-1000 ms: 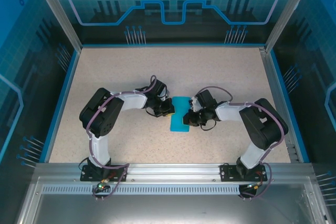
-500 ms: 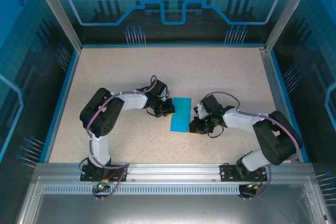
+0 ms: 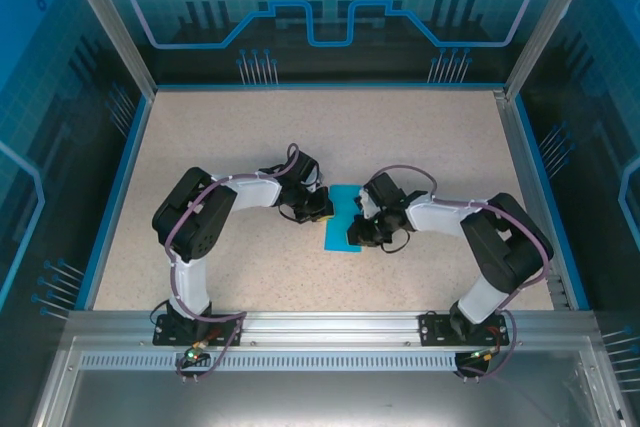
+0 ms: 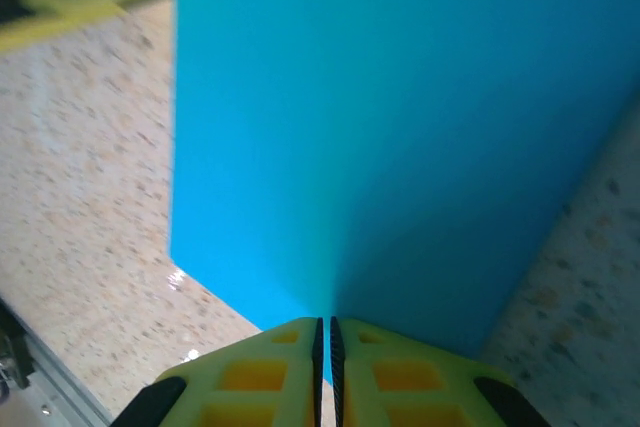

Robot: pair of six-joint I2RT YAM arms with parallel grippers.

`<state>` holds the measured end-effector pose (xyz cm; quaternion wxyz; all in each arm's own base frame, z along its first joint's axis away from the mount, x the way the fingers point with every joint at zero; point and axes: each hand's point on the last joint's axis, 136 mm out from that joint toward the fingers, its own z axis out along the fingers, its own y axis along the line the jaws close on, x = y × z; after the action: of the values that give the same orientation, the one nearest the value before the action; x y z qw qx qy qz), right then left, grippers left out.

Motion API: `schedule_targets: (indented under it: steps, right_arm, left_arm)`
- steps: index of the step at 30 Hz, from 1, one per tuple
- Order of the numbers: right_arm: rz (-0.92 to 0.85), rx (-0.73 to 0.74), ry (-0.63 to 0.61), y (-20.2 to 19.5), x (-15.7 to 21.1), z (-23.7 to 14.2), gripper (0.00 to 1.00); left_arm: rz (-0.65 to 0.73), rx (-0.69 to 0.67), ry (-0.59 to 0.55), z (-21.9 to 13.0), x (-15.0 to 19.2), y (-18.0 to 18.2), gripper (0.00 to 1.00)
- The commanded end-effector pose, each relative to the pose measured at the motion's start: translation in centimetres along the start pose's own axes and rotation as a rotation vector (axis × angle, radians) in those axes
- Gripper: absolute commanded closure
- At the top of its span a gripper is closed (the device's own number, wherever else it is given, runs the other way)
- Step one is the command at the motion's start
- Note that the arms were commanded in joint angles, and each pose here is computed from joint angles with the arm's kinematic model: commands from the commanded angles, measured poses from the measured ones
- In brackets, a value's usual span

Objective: Fold a paper plane with a square sheet of paper (pick it up from the middle)
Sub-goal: Rotate the square sheet of paper at the center of the table.

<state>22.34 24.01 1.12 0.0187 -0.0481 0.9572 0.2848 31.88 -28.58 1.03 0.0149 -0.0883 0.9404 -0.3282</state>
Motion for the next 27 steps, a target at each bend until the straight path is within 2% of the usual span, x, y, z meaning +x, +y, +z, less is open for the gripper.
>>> schedule_targets:
  steps: [1,7,13,17,20,27]
  right_arm:
    - [0.016,0.052,0.049,-1.7,2.3,0.3,0.87]
    - [0.050,0.040,0.068,-2.2,3.3,0.7,0.87]
    - [0.106,-0.059,-0.039,1.9,-0.4,1.1,0.87]
    - [0.192,-0.101,-0.106,3.6,-3.2,2.1,0.87]
    - [0.200,-0.152,-0.117,5.3,-4.6,2.6,0.87]
    - [0.092,-0.194,-0.215,5.5,-6.8,-1.7,0.86]
  left_arm:
    - [-0.070,-0.256,0.078,2.0,3.1,7.0,1.00]
    - [-0.005,-0.126,0.041,0.5,1.7,2.4,0.99]
    - [0.034,-0.050,-0.113,-4.4,-0.8,-2.2,0.77]
    - [0.006,-0.045,-0.211,-6.9,-1.7,-2.3,0.75]
    - [-0.014,-0.020,-0.240,-7.6,-1.5,-2.1,0.75]
    - [-0.006,0.096,-0.252,-8.2,0.4,-3.3,0.79]
